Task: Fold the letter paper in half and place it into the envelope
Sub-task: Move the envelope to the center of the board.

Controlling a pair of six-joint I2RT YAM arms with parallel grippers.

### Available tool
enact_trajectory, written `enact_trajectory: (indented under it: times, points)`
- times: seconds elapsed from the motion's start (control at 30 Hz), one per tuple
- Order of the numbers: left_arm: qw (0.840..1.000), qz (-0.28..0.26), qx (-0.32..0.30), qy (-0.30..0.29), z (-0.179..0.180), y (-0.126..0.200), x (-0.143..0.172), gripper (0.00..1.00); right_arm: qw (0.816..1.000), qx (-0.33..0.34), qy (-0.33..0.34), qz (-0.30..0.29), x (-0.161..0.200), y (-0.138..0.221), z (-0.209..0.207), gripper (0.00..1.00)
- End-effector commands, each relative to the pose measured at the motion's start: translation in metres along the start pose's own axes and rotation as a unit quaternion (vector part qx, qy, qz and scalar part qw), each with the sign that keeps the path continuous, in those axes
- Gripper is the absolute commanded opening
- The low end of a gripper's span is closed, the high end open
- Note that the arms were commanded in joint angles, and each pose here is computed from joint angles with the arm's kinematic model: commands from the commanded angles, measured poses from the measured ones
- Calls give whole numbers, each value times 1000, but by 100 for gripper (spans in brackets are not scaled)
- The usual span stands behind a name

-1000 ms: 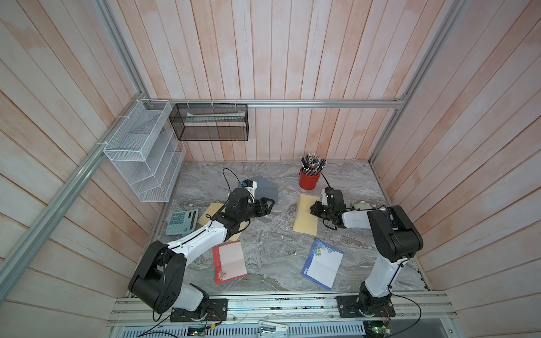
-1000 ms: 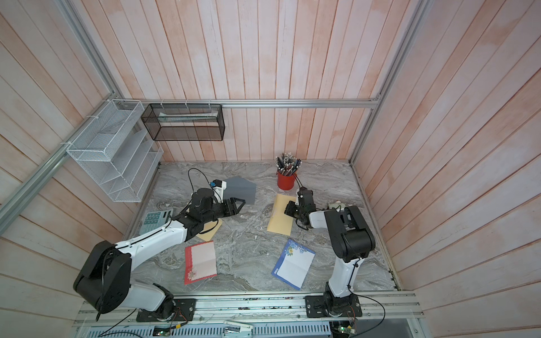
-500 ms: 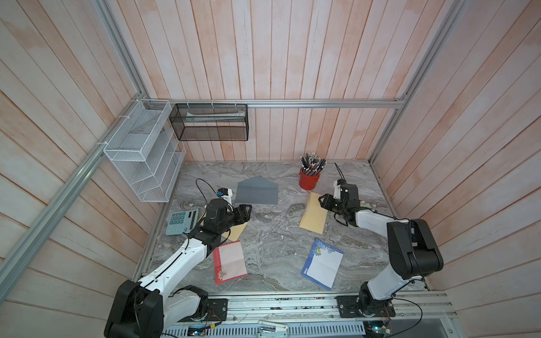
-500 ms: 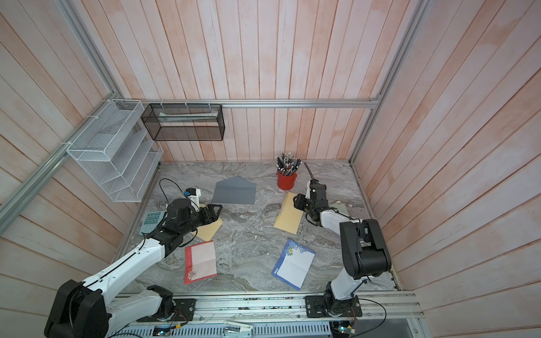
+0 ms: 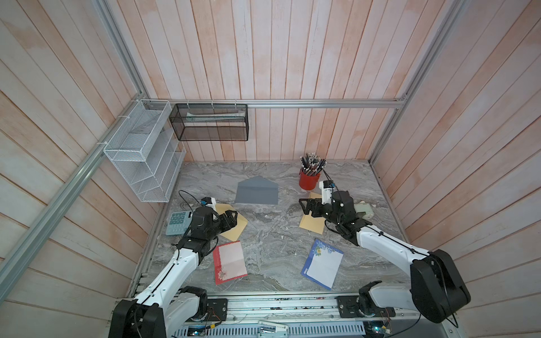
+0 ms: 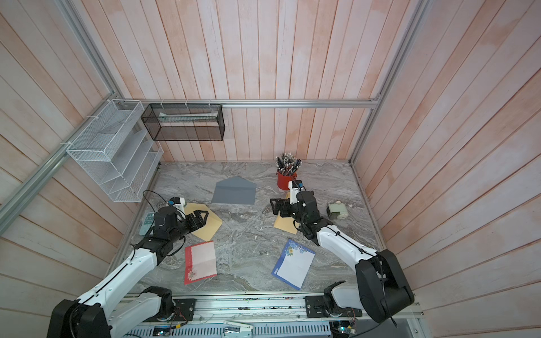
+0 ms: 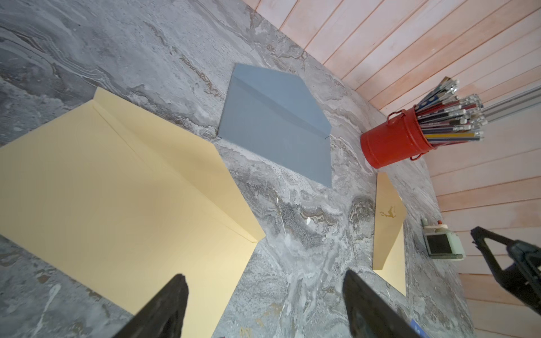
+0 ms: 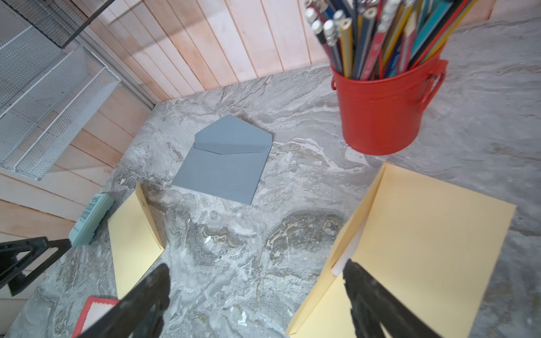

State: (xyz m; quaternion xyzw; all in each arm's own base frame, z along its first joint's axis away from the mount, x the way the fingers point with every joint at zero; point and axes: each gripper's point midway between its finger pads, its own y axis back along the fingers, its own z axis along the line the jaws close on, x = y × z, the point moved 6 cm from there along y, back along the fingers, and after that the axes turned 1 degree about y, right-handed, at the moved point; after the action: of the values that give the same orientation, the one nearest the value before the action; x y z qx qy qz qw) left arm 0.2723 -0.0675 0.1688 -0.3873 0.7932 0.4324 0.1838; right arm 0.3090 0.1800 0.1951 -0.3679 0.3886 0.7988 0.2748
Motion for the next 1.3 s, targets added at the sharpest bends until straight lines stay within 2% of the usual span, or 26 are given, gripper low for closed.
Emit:
enact_trajectory:
  times: [0.0,0.17,0.33,0.53,0.73,1.0,1.27]
  points:
    - [1000,3,0,19,7,4,2,84,999,-11,30,12,10,-16,20,91]
    - [999,-6,-4,49,15,16,-1,92,995,-56,58,64,33,-60,65,85]
    - [999,-17,-3,48,18,25,0,96,987,-96,62,112,61,-110,101,69]
    - [999,-36,-13,37,20,36,-4,100,979,-131,61,145,87,-151,130,62]
    - [998,-42,-17,34,21,41,-6,100,974,-135,63,173,110,-179,145,61]
    - [999,-42,-15,32,21,42,-7,100,970,-131,72,190,130,-198,151,58]
    - [999,-41,-16,33,22,43,-7,100,966,-133,88,203,142,-210,154,46]
